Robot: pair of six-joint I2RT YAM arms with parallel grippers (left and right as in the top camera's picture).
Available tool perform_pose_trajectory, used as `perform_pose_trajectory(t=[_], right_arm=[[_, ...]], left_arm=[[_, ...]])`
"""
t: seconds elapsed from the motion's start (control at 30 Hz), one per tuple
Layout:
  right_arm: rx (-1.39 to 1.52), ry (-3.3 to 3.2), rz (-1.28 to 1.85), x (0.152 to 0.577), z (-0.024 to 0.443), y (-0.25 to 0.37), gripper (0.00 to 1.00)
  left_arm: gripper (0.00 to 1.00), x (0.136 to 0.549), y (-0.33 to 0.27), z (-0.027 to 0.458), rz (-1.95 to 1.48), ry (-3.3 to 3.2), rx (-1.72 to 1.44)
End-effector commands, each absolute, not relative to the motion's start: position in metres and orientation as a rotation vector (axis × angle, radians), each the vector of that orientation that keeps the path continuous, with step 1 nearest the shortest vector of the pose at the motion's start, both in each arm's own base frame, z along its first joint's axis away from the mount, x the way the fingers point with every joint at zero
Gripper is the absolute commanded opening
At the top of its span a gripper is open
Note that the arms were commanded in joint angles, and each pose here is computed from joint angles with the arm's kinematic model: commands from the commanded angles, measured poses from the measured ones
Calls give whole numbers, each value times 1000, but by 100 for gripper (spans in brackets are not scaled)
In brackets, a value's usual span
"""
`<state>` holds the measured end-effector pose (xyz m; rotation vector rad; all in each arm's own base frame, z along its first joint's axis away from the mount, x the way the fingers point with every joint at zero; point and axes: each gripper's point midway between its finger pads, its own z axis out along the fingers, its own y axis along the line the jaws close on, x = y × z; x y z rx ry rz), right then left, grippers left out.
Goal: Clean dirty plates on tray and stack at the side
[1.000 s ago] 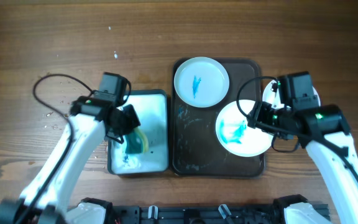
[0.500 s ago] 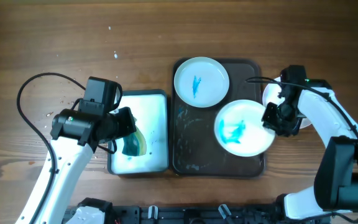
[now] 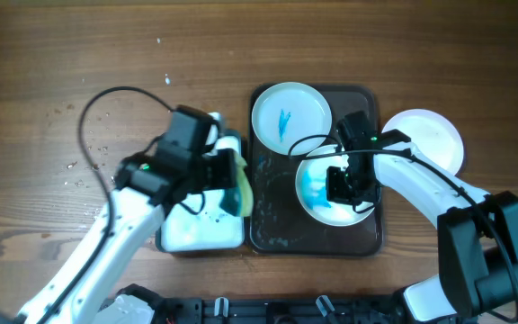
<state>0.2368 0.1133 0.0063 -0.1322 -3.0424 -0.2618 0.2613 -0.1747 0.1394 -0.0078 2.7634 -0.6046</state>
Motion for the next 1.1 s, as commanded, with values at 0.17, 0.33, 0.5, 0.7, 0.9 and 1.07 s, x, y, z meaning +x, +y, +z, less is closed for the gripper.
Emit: perform_pose_trajectory(t=[0.17,0.33,0.5,0.7,0.9,1.07], right_arm=[[-464,-3270,-275,279,69,42,6],[-633,-3214,-169,277,48,5,25],[-597,-3118,-190,263,12,12,29],[-442,-3096,-342,252,-7,36,7],[-232,-3097,-406,239,0,60,4],[-171,-3128,-294,228,13,77,4]], left_arm=[[4,260,-198,120,-635,2818,43],[4,255,-197,118,-634,2840,43],[4,251,-195,116,-622,2862,39],[4,253,-196,118,-629,2849,42],[4,258,-215,126,-694,2786,107],[4,266,-246,137,-722,2664,218]])
